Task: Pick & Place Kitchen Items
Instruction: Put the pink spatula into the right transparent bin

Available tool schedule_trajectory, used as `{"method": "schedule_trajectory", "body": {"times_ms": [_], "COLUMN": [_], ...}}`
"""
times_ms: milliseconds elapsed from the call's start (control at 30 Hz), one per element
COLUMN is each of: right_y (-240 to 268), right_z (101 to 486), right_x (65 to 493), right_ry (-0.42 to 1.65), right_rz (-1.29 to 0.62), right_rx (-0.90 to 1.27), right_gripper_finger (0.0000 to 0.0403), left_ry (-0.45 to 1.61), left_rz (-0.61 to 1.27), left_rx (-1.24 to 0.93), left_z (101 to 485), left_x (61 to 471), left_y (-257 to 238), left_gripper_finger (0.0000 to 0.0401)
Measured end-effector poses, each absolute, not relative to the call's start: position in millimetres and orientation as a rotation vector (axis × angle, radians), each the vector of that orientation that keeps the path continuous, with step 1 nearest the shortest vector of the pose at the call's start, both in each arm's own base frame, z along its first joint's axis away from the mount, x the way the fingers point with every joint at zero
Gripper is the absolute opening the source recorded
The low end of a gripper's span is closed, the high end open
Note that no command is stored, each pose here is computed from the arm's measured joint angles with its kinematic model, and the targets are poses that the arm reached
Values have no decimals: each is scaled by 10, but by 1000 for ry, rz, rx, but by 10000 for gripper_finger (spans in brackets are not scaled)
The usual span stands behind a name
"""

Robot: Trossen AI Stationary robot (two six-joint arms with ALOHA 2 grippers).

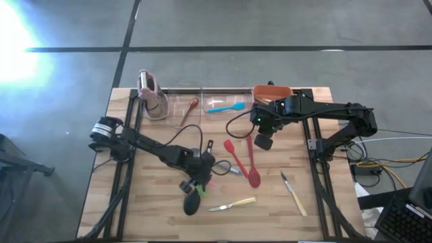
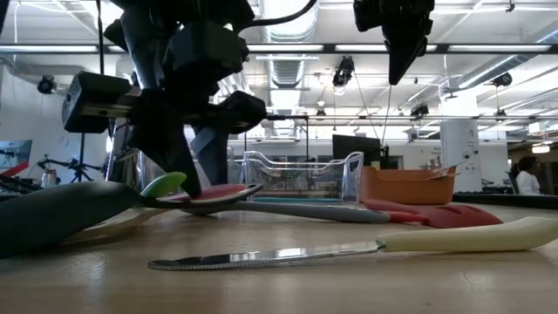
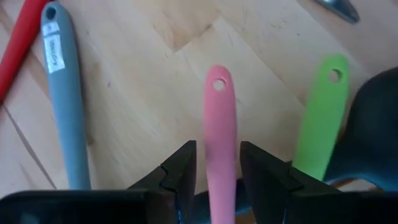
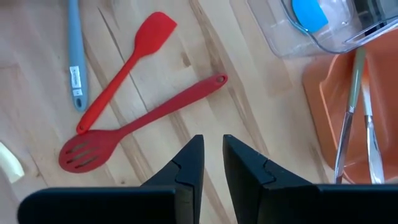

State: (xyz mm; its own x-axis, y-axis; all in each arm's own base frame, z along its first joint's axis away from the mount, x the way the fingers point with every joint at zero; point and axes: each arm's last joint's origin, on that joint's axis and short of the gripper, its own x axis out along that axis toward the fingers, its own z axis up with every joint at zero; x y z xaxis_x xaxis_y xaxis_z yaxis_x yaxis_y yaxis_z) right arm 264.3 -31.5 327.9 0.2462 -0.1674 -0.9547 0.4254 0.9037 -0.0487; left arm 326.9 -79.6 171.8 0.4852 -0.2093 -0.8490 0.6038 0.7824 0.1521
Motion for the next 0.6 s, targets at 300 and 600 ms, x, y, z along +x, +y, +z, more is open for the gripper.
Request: {"method": "schedule_trajectory", "body": {"times_ms": [300, 600], "right_y": [-315, -316], "right_z": [3281, 3283], "right_x": [2649, 2655], "right_ry": [1256, 1251], "right_rz": [-405, -399], "right_rx": [234, 227], "right_gripper_finger": [52, 52], "left_ry": [961, 979], "left_rz": [-538, -537], "left_rx": [450, 453], "left_z": [1613, 1522], "left_x": [3310, 3365], "left_y": [-787, -791], "left_gripper_finger": [126, 121]}}
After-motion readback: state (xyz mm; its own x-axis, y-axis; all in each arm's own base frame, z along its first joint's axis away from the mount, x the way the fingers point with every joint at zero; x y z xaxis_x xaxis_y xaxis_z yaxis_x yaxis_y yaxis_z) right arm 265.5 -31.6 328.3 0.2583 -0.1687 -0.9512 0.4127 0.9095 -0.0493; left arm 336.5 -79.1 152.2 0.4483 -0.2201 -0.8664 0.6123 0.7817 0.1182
